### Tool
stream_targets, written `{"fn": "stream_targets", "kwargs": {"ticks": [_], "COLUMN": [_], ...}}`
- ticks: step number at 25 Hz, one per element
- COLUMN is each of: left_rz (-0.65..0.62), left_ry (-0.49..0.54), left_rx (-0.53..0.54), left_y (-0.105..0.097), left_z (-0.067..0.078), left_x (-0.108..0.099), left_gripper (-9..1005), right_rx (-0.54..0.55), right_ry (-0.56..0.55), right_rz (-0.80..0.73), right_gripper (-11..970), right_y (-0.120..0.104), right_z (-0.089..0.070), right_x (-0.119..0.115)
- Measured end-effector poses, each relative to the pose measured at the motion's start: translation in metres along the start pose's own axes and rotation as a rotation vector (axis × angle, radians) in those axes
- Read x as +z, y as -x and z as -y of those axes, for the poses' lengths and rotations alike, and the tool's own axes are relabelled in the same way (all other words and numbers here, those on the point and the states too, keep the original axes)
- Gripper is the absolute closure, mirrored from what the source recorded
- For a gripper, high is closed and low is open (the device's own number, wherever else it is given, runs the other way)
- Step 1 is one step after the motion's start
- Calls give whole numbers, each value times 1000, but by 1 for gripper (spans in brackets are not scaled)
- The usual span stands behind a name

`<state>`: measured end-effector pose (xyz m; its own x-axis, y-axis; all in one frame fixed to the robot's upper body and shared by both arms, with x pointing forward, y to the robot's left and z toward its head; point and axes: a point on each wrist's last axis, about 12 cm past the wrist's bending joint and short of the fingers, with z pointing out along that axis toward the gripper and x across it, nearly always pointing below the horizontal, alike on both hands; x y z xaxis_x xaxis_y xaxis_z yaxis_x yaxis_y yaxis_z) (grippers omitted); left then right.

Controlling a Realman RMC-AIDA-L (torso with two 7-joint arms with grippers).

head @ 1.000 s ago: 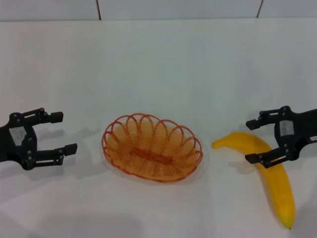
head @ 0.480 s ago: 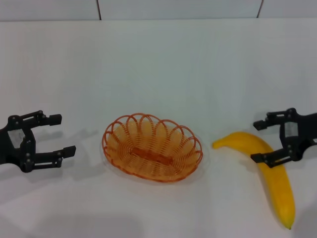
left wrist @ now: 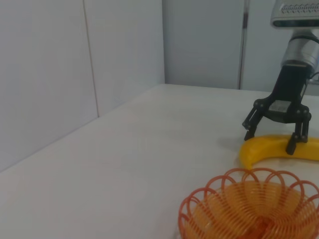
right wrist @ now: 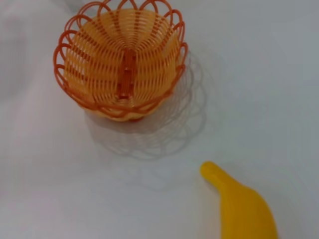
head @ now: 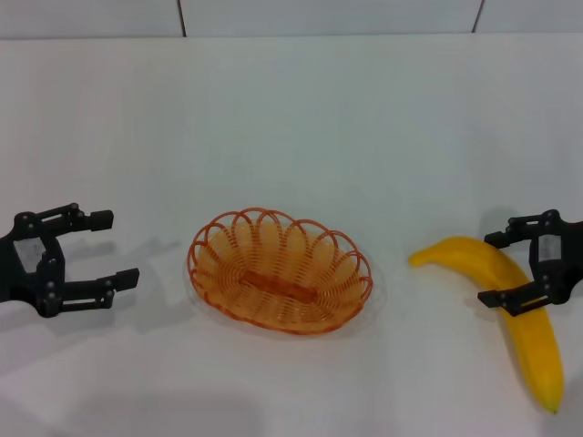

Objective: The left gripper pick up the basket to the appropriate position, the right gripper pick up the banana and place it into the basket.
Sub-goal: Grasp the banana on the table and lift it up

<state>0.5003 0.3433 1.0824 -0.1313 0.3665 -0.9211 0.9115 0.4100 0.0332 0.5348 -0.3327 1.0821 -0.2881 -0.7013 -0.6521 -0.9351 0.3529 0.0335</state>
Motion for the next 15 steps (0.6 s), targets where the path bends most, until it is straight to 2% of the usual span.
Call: {"fn": "stream_targets", "kwargs": {"ticks": [15], "left_rz": [-1], "left_ry": [-7], "left_rx": [-5], "left_y": [0], "left_z": [1], "left_x": [0], "left_gripper": [136], "right_rx": [33], "right_ry": [-110], "right_rz": [-47], "right_gripper": [117], "right_y": [-1], "right_z": [15], "right_x": [-8]}}
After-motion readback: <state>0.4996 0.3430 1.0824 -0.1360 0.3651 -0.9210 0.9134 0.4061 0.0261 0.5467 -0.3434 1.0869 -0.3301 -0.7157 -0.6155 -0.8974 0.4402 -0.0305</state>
